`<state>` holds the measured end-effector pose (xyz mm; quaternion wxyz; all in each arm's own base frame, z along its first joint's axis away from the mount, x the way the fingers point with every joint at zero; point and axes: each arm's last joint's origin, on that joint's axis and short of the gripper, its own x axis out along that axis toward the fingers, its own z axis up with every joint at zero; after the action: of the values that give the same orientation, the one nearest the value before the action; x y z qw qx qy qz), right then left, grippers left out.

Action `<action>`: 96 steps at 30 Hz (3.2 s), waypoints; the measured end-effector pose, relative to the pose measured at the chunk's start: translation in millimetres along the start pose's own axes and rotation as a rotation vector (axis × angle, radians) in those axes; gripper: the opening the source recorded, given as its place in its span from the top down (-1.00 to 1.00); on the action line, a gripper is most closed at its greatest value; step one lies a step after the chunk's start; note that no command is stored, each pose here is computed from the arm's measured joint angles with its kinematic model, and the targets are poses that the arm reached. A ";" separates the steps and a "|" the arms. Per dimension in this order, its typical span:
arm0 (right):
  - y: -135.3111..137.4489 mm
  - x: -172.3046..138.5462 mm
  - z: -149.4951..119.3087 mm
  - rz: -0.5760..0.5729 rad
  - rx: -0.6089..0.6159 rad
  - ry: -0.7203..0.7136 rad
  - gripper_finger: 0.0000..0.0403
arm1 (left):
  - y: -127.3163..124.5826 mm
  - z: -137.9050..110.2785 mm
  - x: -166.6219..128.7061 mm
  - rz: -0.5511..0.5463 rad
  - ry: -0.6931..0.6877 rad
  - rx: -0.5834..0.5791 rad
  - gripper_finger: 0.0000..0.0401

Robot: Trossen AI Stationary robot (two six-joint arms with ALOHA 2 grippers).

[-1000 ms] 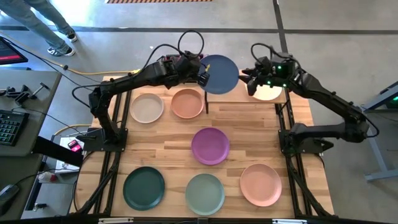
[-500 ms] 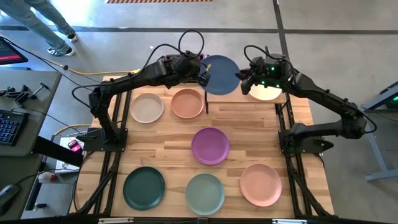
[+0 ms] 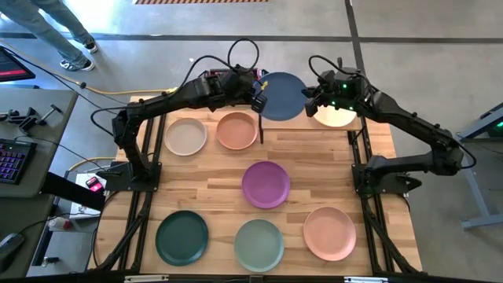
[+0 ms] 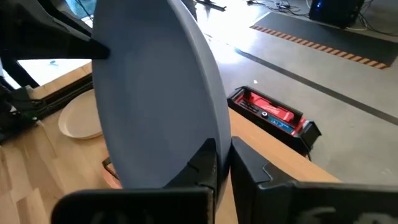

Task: Place and stack plates onto a shelf
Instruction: Put the blue plate on the shelf

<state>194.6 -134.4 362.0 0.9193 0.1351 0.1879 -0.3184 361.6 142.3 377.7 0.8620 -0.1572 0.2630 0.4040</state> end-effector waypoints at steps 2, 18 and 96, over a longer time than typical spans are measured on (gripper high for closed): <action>-0.7 -0.4 -0.6 -0.014 0.000 0.005 0.99 | 2.1 1.1 1.4 -0.035 0.014 -0.006 0.91; -0.5 -0.9 -2.1 -0.011 0.025 0.020 1.00 | 13.2 7.1 8.8 -0.262 0.094 -0.055 0.58; -44.3 82.2 -46.8 -0.389 0.386 0.355 1.00 | 26.5 -5.0 -117.9 -0.345 0.118 0.271 0.36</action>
<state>214.0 -194.8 279.0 0.7514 0.3218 0.3039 -0.4893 276.2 84.1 440.5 0.9147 -0.1058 0.3339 0.2018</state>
